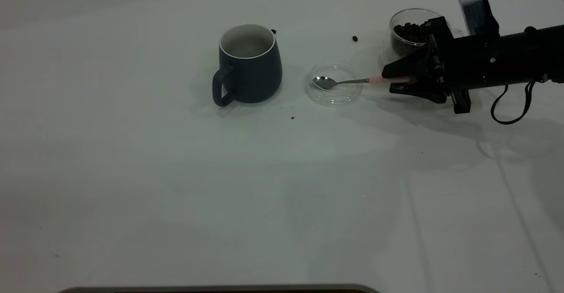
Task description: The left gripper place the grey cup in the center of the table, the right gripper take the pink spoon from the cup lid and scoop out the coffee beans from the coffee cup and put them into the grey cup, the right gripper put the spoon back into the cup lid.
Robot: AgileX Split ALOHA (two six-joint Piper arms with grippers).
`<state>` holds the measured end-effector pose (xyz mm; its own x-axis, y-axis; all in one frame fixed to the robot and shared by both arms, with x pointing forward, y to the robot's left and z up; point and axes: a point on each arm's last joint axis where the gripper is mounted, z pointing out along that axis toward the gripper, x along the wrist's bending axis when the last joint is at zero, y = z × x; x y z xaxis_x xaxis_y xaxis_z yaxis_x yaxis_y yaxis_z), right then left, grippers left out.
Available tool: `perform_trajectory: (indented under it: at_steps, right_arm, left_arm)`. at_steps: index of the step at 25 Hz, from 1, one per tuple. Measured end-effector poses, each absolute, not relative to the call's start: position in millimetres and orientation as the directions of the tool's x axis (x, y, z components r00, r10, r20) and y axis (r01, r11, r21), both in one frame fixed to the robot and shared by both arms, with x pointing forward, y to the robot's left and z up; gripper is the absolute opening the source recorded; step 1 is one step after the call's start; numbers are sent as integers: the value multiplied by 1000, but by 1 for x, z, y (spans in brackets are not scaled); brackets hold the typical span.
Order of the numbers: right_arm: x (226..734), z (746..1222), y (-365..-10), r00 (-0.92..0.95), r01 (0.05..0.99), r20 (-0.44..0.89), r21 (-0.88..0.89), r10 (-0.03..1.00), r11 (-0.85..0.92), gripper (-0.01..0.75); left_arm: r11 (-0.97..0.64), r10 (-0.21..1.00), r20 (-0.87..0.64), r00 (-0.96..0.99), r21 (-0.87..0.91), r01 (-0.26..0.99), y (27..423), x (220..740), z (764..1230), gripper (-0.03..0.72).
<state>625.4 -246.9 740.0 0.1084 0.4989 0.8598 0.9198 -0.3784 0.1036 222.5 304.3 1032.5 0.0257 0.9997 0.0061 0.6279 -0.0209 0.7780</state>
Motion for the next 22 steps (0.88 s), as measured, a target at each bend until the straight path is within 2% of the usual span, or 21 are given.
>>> perform_trajectory:
  at_steps: [3, 6, 9, 13, 16, 22]
  right_arm:
    - [625, 741, -246, 105, 921, 864, 103, 493, -376, 592]
    - [623, 741, -248, 90, 931, 859, 107, 503, -349, 656]
    - [621, 748, -256, 85, 950, 837, 96, 541, -299, 659]
    - [622, 780, -271, 77, 972, 761, 85, 644, -217, 649]
    - [621, 823, -280, 87, 983, 674, 59, 734, -171, 640]
    - [592, 947, -282, 22, 995, 415, 78, 909, -60, 617]
  left_arm:
    - [-21, 1000, 6, 26, 778, 628, 304, 222, 1033, 567]
    - [-22, 1000, 7, 26, 778, 628, 304, 222, 1033, 567]
    - [-22, 1000, 7, 26, 778, 628, 304, 222, 1033, 567]
    - [-22, 1000, 7, 26, 778, 628, 304, 222, 1033, 567]
    - [-22, 1000, 7, 26, 778, 628, 304, 222, 1033, 567]
    - [-22, 1000, 7, 26, 778, 628, 304, 222, 1033, 567]
